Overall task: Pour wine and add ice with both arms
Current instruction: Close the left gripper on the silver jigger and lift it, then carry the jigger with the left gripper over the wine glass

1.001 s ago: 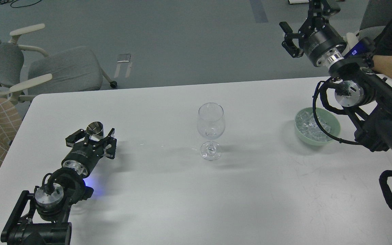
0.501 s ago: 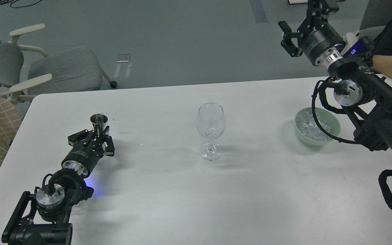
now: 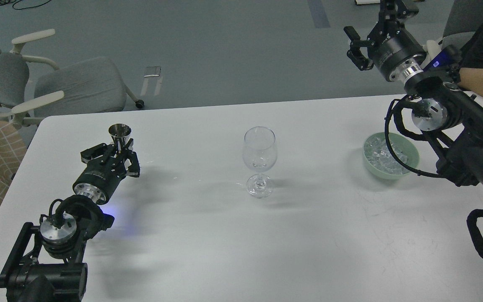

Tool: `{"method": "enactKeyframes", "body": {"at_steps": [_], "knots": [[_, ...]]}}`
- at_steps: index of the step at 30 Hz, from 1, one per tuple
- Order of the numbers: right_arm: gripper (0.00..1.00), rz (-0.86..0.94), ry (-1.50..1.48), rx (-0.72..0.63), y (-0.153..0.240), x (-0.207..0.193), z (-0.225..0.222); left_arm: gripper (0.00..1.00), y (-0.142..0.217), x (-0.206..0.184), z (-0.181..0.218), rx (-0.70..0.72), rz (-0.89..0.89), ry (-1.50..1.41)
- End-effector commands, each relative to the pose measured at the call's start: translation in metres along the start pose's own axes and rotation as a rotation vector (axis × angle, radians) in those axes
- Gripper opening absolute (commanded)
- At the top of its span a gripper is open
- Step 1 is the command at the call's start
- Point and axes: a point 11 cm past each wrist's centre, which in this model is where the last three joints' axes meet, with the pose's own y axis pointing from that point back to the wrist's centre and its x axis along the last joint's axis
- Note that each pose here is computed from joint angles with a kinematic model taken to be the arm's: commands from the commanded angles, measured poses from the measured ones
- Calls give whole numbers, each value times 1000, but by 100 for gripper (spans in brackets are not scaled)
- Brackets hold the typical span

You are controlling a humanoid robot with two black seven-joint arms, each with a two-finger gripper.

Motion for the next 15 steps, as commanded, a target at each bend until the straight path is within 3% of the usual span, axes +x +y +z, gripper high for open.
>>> {"method": "enactKeyframes", "body": {"at_steps": [1, 15], "knots": [[100, 1, 2, -1, 0, 1, 0, 0, -4, -25, 6, 6, -37, -28], [100, 0, -1, -1, 0, 0, 1, 0, -5, -100, -25, 132, -56, -157]]}}
